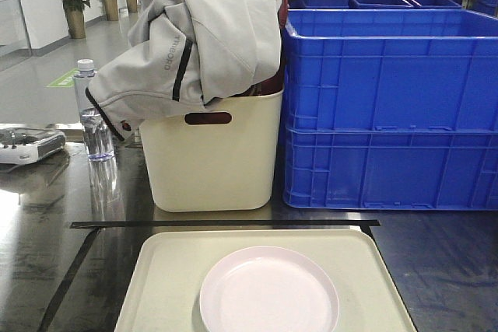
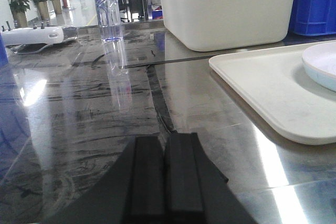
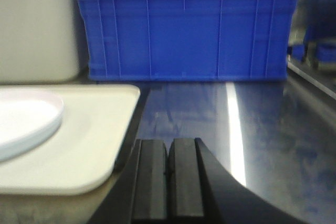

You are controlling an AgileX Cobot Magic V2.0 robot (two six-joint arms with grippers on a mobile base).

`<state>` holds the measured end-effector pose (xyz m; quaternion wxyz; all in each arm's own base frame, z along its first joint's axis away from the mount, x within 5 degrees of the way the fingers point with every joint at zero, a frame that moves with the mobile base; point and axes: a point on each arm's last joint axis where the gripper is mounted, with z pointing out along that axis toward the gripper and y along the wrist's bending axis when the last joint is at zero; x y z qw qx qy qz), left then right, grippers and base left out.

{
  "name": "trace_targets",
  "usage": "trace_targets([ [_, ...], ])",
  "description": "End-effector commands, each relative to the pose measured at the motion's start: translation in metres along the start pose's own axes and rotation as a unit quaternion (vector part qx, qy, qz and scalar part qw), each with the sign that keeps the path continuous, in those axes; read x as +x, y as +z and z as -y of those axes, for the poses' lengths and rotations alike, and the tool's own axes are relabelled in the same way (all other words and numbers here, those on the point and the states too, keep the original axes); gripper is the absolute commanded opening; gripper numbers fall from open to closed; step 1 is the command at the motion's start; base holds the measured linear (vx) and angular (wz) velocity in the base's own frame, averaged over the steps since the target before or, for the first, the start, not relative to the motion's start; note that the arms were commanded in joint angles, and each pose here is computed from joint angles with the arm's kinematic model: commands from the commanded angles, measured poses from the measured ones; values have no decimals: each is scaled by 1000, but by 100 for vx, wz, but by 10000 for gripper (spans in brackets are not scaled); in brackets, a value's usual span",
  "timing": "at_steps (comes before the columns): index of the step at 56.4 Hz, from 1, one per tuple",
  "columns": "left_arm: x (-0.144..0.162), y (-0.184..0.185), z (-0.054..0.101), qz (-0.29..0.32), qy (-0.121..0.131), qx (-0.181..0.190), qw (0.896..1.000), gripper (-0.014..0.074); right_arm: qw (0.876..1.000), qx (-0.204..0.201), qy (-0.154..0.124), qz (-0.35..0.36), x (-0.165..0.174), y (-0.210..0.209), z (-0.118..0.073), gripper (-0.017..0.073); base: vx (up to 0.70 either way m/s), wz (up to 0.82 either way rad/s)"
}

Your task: Grab plate from conveyor and place on tray

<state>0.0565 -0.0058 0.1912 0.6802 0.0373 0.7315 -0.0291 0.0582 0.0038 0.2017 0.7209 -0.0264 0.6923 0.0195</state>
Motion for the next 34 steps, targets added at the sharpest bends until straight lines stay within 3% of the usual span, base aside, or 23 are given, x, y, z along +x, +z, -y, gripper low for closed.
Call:
trace_targets([
  [1, -1, 0, -1, 33, -5, -5, 999, 1, 999, 1, -10, 46, -4, -2, 0, -9, 0, 0],
  [34, -1, 0, -1, 33, -5, -5, 999, 3, 999, 1, -10, 44, -3, -2, 0, -9, 0, 0],
])
